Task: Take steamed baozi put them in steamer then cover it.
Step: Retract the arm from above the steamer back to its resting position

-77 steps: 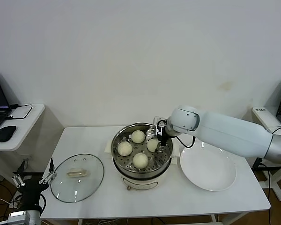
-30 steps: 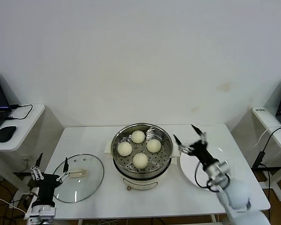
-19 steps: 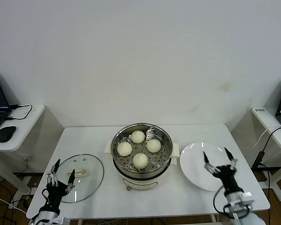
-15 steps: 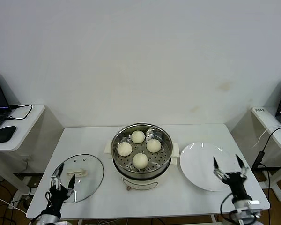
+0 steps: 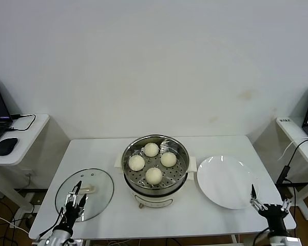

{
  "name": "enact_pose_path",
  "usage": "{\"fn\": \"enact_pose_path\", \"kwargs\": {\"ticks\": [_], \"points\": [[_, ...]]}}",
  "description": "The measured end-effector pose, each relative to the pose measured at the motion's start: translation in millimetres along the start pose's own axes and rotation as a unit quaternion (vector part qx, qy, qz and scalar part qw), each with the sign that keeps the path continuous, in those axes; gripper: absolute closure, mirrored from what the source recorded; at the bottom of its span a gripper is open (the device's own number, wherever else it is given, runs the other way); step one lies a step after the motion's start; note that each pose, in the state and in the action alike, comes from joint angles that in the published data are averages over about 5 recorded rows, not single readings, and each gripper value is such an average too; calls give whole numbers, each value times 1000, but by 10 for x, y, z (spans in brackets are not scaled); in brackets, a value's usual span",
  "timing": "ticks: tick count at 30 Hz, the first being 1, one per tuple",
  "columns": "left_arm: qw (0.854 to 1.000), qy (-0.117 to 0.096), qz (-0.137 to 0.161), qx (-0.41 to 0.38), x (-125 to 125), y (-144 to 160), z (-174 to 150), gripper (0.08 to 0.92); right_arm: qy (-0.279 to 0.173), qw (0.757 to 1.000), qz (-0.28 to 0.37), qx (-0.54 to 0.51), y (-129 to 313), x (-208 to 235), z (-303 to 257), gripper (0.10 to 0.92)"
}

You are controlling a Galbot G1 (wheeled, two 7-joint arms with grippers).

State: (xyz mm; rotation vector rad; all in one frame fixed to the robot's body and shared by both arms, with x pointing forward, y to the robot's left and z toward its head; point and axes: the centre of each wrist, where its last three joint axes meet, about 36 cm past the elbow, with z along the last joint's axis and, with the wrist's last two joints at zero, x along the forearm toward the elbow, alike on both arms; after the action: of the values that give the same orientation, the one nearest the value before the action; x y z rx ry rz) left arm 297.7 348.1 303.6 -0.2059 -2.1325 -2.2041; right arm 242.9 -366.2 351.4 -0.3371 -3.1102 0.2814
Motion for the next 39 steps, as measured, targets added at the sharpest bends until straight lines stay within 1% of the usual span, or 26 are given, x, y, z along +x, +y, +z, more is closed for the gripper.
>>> {"fn": "enact_pose_path", "kwargs": {"ticks": [6, 15, 20, 25, 28, 35, 39], "points": [[1000, 4, 7, -13, -248, -74, 79, 177, 7, 1000, 13, 4, -40, 93, 29, 200], [1000, 14, 5, -22, -612, -101, 193, 177, 15, 1000, 22, 9, -72, 177, 77, 200], [1000, 20, 5, -22, -759, -107, 245, 177, 17, 1000, 23, 10, -74, 190, 94, 200], [999, 26, 8, -16, -842, -146, 282, 184, 19, 1000, 22, 10, -73, 193, 107, 200], [999, 30, 12, -12, -873, -173, 305, 239, 20, 1000, 21, 11, -67, 198, 113, 200], [999, 36, 18, -4, -909, -229, 342, 445, 20, 1000, 19, 11, -46, 210, 125, 200], [999, 38, 22, 2, -912, -266, 361, 549, 20, 1000, 18, 10, -37, 210, 126, 200]]}}
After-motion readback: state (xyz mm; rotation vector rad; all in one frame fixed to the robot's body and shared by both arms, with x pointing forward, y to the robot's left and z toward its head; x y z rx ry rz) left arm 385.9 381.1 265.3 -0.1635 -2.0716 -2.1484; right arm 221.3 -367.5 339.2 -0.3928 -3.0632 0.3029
